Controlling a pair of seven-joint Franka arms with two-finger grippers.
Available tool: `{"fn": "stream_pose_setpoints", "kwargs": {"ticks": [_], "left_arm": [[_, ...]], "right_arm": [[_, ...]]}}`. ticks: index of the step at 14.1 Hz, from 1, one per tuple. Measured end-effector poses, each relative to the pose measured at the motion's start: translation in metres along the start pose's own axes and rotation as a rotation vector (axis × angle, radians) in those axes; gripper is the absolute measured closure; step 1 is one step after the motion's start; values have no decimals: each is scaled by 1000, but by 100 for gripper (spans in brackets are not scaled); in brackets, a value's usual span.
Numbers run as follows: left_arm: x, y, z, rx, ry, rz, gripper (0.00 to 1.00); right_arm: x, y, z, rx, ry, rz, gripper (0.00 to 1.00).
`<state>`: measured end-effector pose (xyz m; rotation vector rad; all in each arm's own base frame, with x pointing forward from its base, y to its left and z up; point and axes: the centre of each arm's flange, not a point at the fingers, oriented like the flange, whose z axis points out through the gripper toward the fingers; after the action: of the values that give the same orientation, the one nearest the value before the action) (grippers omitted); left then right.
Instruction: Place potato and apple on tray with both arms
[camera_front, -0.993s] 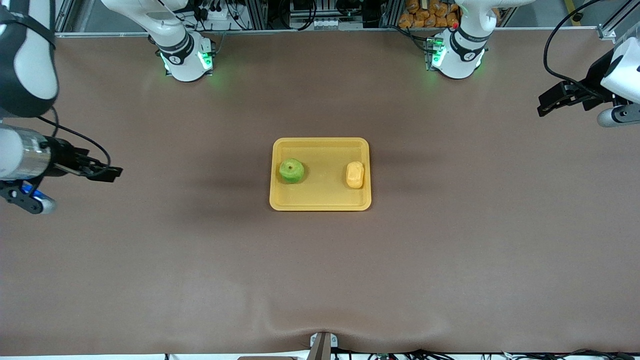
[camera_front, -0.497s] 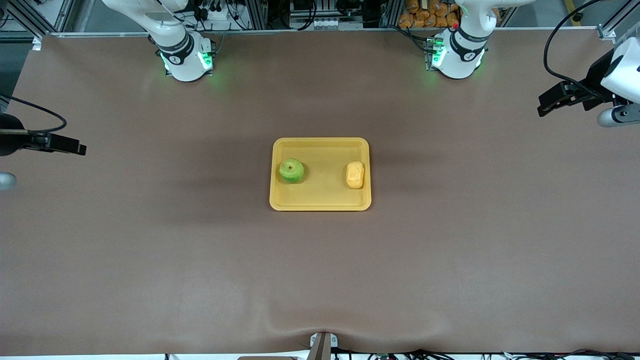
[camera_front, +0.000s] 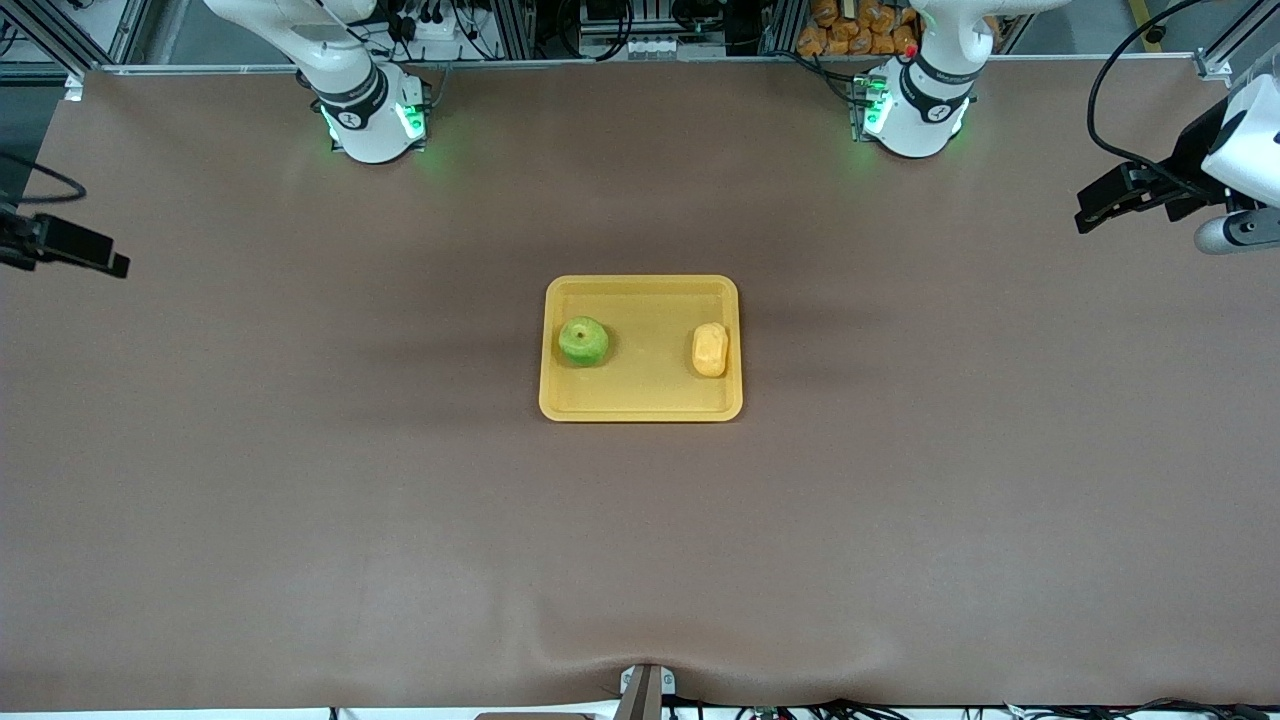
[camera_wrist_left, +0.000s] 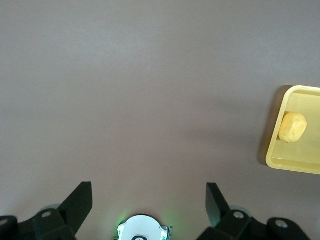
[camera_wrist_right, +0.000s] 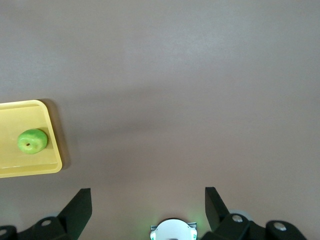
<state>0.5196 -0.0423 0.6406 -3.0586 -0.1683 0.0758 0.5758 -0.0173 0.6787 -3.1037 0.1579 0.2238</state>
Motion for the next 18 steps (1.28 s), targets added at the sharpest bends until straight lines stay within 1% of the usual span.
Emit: {"fn": "stream_pose_setpoints", "kwargs": {"ticks": [2,4,10,11,14,18], "left_arm": [[0,0,0,0,0,0,0],[0,0,0,0,0,0,0],[0,0,-2,-1,4,0,0],[0,0,-3,-1,6,1,0],[0,0,-6,-3,13,1,0],[0,0,-7,-3,16,0,0]], "right_arm": [[-9,1,-4,3,23,1,0],[-15,3,4,7,51,3,0],[-49,9,25,15,94,3,0],[-51,9,24,13,102,-7,0],[-51,13,21,-28,124,-87,0],[-51,12,20,-32,126,-107,0]]}}
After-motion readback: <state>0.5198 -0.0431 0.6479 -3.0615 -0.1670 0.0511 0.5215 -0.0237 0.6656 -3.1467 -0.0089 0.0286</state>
